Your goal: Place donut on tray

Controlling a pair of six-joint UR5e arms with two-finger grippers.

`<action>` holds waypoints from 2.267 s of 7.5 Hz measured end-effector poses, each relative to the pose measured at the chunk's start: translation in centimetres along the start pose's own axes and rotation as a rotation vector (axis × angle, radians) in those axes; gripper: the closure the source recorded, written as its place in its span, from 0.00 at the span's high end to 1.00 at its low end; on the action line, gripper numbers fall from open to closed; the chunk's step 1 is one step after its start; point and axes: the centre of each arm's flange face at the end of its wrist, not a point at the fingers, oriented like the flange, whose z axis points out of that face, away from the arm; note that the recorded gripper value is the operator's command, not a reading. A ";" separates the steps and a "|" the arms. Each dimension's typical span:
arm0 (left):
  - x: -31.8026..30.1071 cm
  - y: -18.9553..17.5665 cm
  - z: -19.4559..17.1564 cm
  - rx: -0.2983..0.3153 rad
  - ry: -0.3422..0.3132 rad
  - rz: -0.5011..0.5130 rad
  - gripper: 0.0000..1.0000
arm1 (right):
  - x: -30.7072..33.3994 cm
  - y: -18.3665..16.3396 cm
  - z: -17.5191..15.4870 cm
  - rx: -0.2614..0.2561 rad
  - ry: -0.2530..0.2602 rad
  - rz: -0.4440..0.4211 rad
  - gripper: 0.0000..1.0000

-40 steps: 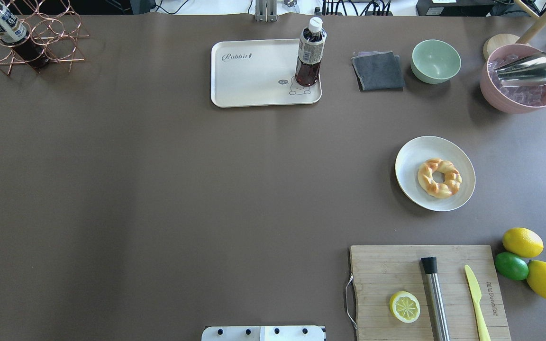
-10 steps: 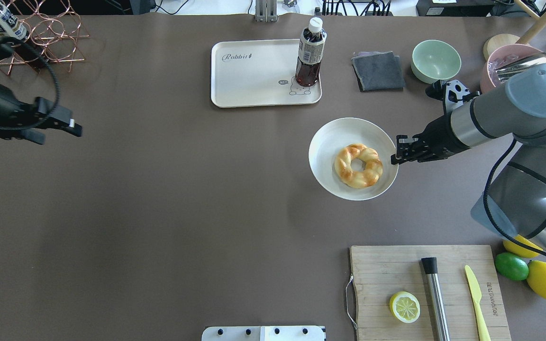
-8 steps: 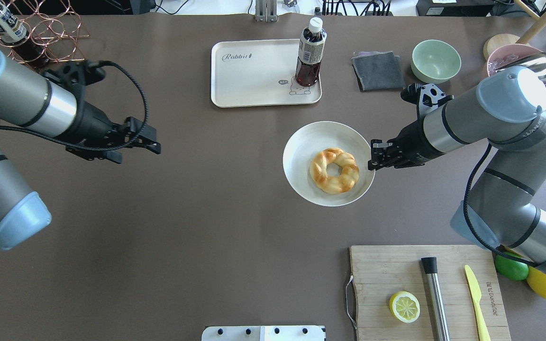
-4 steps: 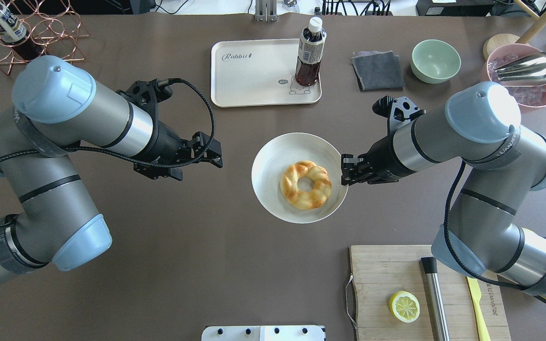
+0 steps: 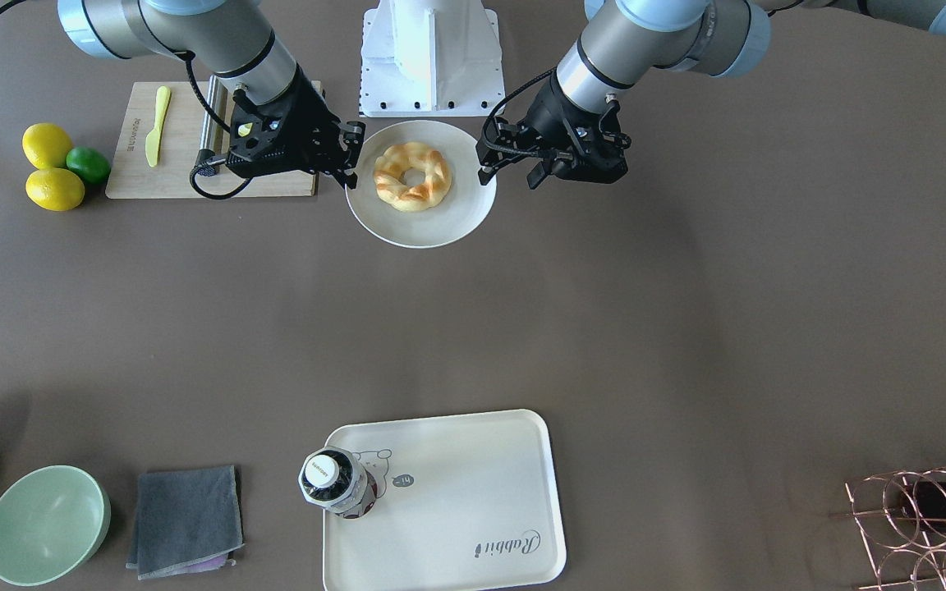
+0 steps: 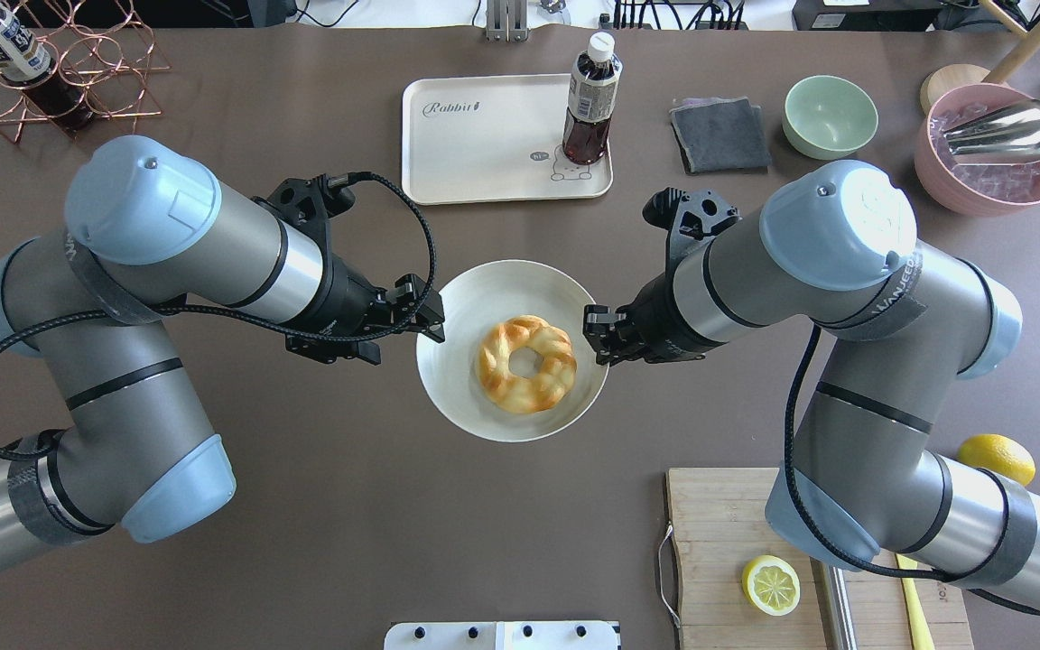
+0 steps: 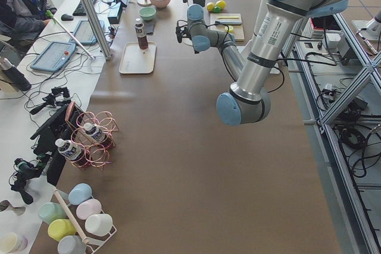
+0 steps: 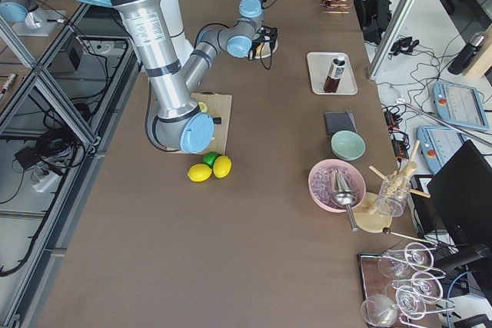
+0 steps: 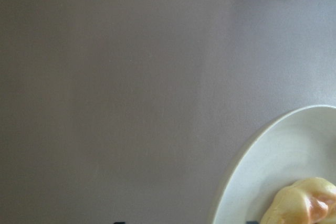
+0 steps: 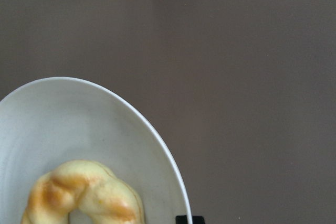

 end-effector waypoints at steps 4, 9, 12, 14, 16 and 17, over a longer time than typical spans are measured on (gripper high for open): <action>0.3 1.1 0.5 -0.006 0.006 -0.042 0.17 | -1.4 0.3 -0.2 0.004 -0.001 0.003 0.00; 0.4 1.6 0.8 -0.016 0.007 -0.067 0.00 | -1.7 0.4 -0.5 0.009 -0.010 -0.001 1.00; 0.2 0.2 0.8 0.001 0.000 -0.077 0.00 | -1.6 0.0 -1.0 0.021 -0.015 0.003 1.00; -0.5 -3.8 0.5 0.054 0.003 -0.103 0.00 | -0.5 -1.9 -2.4 0.041 -0.013 0.026 1.00; -2.0 -10.3 2.4 0.116 0.033 -0.133 0.00 | 1.3 -3.7 -3.6 0.061 -0.001 0.051 1.00; -2.3 -13.5 3.4 0.144 0.053 -0.171 0.00 | 2.6 -4.3 -4.0 0.070 0.011 0.060 1.00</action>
